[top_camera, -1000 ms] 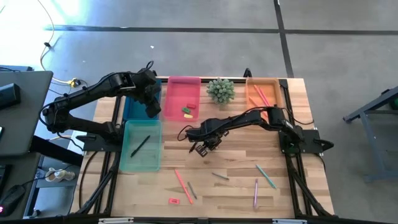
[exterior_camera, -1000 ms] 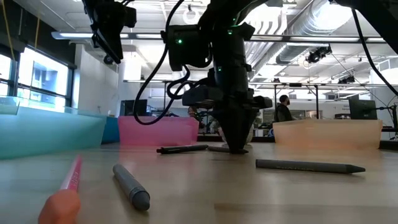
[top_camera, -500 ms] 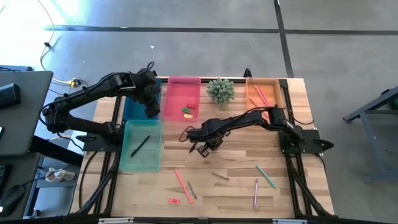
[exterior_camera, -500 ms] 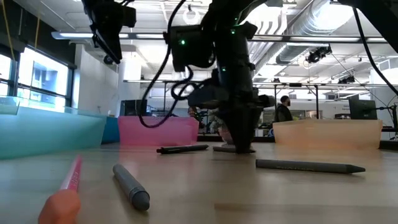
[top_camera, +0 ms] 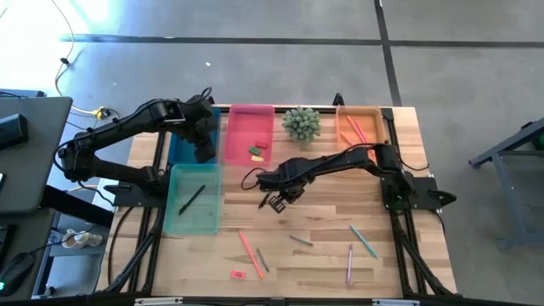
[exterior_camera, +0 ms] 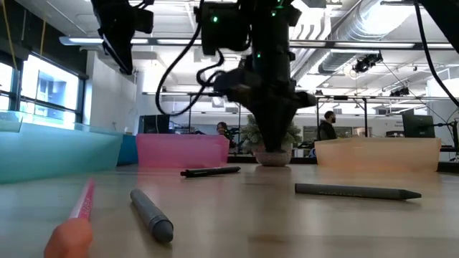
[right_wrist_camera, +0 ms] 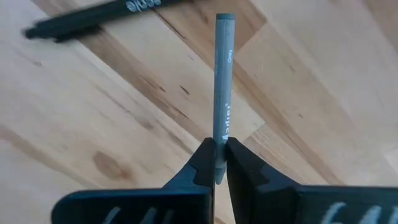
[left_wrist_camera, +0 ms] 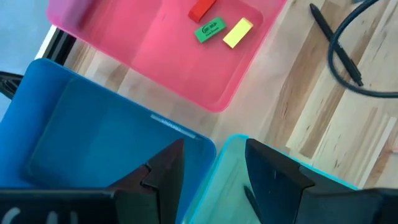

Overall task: Sort crayons/erasers/pens/pencils in bins
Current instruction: Put the gray crayon into the blue bin

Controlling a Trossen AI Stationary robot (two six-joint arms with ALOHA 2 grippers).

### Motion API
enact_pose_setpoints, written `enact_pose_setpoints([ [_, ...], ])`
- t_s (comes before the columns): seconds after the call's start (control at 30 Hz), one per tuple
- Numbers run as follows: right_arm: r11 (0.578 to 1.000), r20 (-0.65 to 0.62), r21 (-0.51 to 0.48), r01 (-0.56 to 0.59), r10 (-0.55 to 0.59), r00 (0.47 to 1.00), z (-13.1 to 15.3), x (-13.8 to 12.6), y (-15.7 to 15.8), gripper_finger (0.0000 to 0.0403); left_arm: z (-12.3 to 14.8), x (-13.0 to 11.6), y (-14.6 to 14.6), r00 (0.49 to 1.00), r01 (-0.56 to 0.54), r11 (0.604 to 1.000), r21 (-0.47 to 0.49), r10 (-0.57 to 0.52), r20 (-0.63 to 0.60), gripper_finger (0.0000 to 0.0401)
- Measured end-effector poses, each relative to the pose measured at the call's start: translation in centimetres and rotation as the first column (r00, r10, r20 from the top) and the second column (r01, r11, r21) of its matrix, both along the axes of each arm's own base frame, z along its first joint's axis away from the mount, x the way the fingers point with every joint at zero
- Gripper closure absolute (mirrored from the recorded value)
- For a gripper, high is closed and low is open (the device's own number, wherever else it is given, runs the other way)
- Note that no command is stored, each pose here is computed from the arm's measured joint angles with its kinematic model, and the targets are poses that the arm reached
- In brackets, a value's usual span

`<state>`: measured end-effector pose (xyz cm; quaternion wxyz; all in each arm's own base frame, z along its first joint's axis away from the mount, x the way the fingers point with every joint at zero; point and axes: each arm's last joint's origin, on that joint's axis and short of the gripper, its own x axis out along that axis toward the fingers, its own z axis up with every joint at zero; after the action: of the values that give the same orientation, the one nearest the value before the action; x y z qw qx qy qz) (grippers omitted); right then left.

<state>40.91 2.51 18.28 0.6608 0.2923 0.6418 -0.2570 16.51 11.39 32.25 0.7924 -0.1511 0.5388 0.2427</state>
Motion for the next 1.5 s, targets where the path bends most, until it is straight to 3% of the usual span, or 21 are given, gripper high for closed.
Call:
enact_pose_setpoints([
  [0.37,0.999,0.155,-0.052,-0.003,0.011,0.988,3.2,0.0,-0.9,0.0398,0.0,-0.1,0.2,0.996,-0.084,0.996,0.045,0.085,-0.021,0.0244],
  [0.53,0.997,0.248,-0.08,-0.013,0.033,0.968,5.0,0.0,-1.4,0.0398,0.0,0.0,0.0,1.0,-0.002,1.0,0.002,0.002,0.006,0.0244],
  [0.77,0.985,0.385,-0.168,-0.039,0.102,0.917,8.3,-0.4,-2.2,0.0399,0.5,1.1,0.0,0.97,0.166,0.985,-0.043,-0.155,0.187,0.0244],
  [1.07,0.963,0.541,-0.253,-0.095,0.222,0.811,12.2,-0.9,-2.4,0.0399,1.2,2.2,-0.1,0.894,0.296,0.954,-0.055,-0.256,0.368,0.0244],
  [1.3,0.933,0.648,-0.339,-0.122,0.326,0.689,15.3,-1.5,-2.4,0.0399,1.8,3.4,-0.9,0.805,0.424,0.905,0.03,-0.392,0.445,0.0245],
  [1.5,0.891,0.685,-0.431,-0.143,0.427,0.59,17.4,-2.0,-2.4,0.0399,2.7,4.8,-1.7,0.737,0.445,0.888,0.116,-0.437,0.516,0.0245],
])
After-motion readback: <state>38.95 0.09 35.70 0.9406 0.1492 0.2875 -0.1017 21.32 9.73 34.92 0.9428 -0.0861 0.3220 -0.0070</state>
